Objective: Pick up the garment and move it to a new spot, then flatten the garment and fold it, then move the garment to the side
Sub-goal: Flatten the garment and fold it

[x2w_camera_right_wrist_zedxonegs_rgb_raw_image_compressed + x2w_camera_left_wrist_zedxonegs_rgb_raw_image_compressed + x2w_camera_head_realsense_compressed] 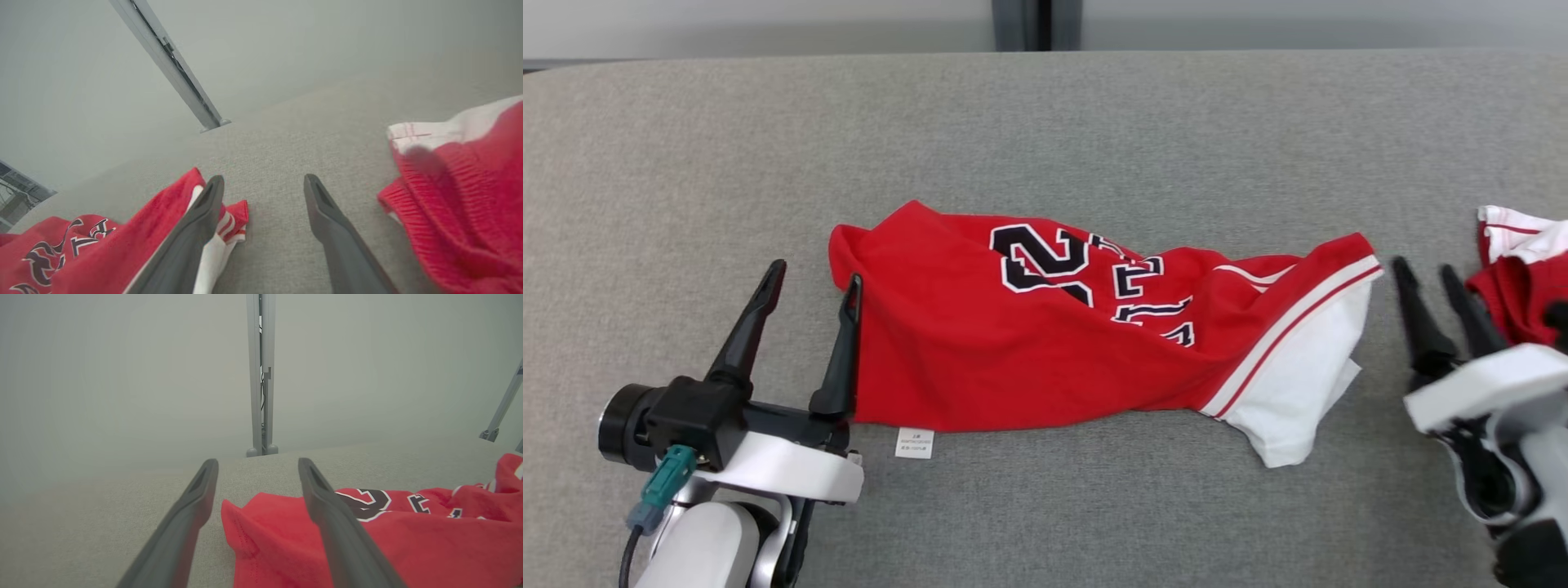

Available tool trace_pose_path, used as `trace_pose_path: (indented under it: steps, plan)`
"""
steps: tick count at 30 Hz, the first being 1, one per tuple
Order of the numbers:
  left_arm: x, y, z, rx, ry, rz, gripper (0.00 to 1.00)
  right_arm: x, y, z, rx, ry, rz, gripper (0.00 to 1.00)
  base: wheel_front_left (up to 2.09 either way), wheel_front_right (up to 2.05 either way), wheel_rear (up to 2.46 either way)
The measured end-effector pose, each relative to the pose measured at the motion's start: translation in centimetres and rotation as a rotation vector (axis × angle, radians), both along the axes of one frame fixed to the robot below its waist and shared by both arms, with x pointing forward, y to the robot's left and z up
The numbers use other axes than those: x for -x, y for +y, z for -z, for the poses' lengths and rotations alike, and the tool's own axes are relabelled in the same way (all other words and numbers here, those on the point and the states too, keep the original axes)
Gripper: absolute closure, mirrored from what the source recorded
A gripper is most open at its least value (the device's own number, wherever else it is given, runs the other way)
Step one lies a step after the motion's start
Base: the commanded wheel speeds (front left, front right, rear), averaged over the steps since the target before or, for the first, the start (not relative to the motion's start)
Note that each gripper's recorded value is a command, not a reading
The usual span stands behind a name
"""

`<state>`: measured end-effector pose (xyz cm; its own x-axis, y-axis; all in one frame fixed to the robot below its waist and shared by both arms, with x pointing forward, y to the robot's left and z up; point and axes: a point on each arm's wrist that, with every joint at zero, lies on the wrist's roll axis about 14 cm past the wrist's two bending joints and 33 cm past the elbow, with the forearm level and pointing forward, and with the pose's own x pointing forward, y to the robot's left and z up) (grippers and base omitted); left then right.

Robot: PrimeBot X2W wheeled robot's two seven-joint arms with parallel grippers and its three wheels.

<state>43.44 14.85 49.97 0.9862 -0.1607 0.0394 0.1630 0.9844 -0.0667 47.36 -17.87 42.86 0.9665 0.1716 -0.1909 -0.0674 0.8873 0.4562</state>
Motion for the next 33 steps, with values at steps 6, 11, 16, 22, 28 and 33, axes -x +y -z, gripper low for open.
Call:
trace_pose_path:
  steps: [6, 11, 16, 22, 28, 33]
  plan:
    - [-0.3, 0.1, -1.4, -0.004, -0.043, -0.008, 0.00, 2.3, -8.4, -4.3, 0.095, -0.149, 0.198, 0.00, 0.00, 0.00, 0.00]
    - [0.3, 0.6, -2.7, -0.013, -0.083, -0.031, 0.00, 3.8, -8.8, -9.2, 0.207, -0.315, 0.217, 0.00, 0.00, 0.00, 0.00]
    - [1.7, 0.9, -3.6, -0.026, -0.102, -0.049, 0.00, 5.8, -5.3, -10.9, 0.288, -0.363, 0.143, 0.00, 0.00, 0.00, 0.00]
    - [4.0, 1.5, -3.8, -0.024, -0.097, -0.082, 0.00, 8.6, -2.8, -10.6, 0.329, -0.321, 0.101, 0.00, 0.00, 0.00, 0.00]
    - [5.9, 2.0, -3.8, -0.026, -0.087, -0.098, 0.00, 10.7, -2.0, -10.3, 0.334, -0.293, 0.095, 0.00, 0.00, 0.00, 0.00]
    - [6.8, 2.1, -3.2, -0.023, -0.056, -0.100, 0.00, 11.5, -2.0, -10.7, 0.326, -0.296, 0.106, 0.00, 0.00, 0.00, 0.00]
